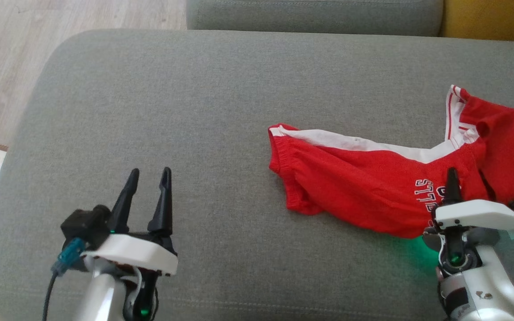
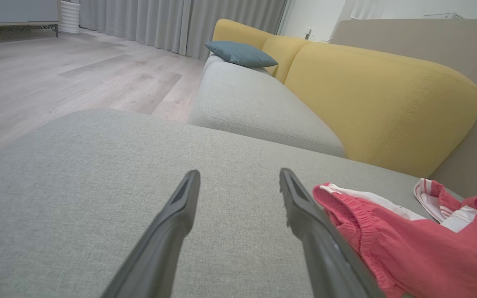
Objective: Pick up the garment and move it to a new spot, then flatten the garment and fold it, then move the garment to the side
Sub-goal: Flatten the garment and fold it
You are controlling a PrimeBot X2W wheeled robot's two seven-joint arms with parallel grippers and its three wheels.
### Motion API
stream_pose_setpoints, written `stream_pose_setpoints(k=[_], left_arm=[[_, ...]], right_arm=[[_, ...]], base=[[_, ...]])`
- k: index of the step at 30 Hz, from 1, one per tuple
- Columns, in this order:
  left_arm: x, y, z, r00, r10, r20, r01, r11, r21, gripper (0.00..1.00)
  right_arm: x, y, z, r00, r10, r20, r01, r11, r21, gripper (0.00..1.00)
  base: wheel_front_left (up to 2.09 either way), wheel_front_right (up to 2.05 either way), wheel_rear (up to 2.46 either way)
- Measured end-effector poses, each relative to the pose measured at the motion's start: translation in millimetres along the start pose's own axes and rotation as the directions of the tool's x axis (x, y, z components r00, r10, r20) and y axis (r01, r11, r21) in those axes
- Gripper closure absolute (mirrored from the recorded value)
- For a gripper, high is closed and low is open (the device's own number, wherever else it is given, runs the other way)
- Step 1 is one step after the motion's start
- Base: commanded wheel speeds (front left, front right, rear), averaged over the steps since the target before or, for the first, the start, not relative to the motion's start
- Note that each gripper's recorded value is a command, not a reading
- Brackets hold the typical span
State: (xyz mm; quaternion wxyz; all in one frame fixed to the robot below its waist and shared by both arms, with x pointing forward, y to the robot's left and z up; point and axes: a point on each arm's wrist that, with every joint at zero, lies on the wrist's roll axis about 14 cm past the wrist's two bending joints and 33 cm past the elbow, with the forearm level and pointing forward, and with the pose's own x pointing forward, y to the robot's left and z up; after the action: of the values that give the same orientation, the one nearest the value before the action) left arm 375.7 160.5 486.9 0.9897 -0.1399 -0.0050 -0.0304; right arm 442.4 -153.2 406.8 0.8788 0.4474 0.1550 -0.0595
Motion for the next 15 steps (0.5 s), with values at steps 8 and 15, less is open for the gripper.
stream_pose_setpoints(k=[8,15], left_arm=[[-6,-2,-4,1.000,-0.004,-0.013,0.005,1.000,0.002,0.00],[-12,0,-2,1.000,0.004,-0.008,-0.004,1.000,0.005,0.00]], right_arm=[[5,20,-3,0.998,0.057,0.022,-0.056,0.998,-0.039,1.00],[5,64,-6,0.982,0.187,0.027,-0.185,0.980,-0.069,1.00]], base=[[0.00,0.00,0.00],[0.00,0.00,0.00]])
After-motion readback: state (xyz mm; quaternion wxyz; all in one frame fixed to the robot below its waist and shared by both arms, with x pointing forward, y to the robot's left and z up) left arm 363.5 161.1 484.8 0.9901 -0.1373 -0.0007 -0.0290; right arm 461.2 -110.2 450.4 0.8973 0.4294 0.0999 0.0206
